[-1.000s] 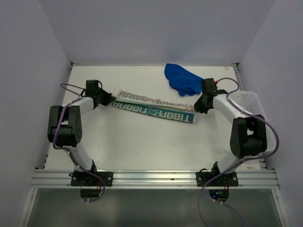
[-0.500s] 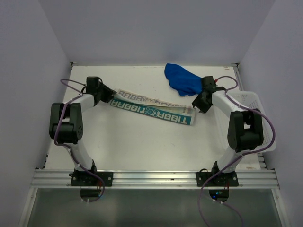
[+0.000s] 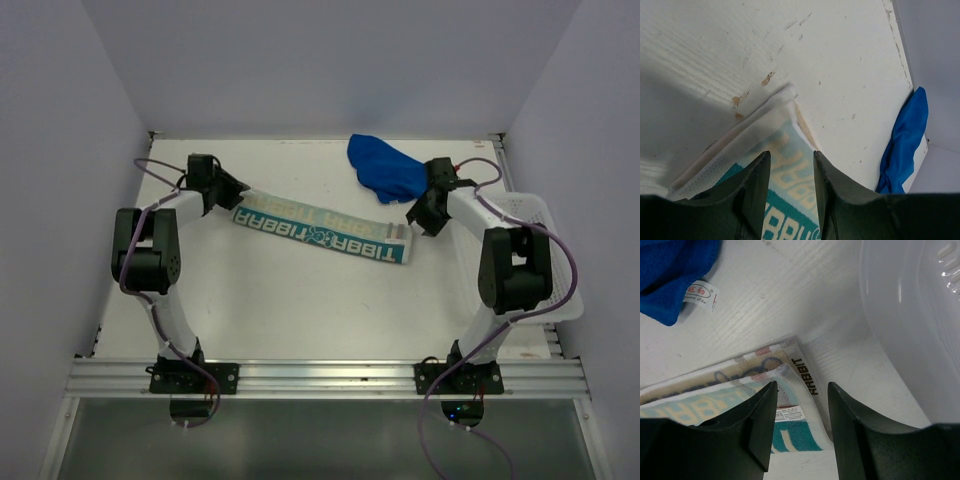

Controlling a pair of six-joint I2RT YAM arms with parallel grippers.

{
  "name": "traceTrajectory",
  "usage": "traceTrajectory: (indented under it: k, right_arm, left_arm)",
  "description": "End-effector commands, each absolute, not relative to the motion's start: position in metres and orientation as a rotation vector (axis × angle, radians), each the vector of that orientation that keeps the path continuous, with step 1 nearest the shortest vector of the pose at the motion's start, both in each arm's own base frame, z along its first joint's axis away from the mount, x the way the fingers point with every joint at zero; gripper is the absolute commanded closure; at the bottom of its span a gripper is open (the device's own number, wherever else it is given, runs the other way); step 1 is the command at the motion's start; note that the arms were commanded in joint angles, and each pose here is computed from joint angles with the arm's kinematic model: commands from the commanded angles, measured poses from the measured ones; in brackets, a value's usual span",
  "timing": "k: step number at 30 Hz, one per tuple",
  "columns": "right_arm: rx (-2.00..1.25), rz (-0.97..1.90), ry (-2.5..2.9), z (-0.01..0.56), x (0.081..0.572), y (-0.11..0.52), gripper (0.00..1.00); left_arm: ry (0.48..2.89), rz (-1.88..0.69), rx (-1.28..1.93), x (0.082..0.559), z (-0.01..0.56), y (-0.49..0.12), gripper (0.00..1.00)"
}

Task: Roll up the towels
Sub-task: Fold the towel

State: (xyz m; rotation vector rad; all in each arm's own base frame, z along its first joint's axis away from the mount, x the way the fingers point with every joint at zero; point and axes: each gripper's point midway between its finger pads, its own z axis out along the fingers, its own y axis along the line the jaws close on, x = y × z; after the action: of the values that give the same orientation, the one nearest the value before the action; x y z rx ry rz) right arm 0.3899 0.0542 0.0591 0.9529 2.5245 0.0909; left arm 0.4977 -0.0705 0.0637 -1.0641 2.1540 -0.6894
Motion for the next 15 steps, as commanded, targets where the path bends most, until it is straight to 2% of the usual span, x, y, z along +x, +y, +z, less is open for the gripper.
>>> traceTrajectory:
  k: [1,10,13,15]
  right_arm:
    - [0.938,0.07,2.51,0.065,0.4,0.048,0.51]
    - [0.833,0.133,2.513,0.082,0.411,0.055,0.5]
    - [0.776,0.191,2.522,0.091,0.409,0.062,0.48]
    - [0.726,0.211,2.529,0.097,0.402,0.064,0.46]
  left_arm:
    - [2.135,-0.685,-1.001,0.515,0.071,-0.07,0.56]
    - [2.122,-0.683,-0.921,0.523,0.086,-0.069,0.52]
    - [2.105,-0.635,-0.87,0.518,0.107,-0.063,0.48]
    - [2.088,-0.587,-0.814,0.516,0.123,-0.057,0.41]
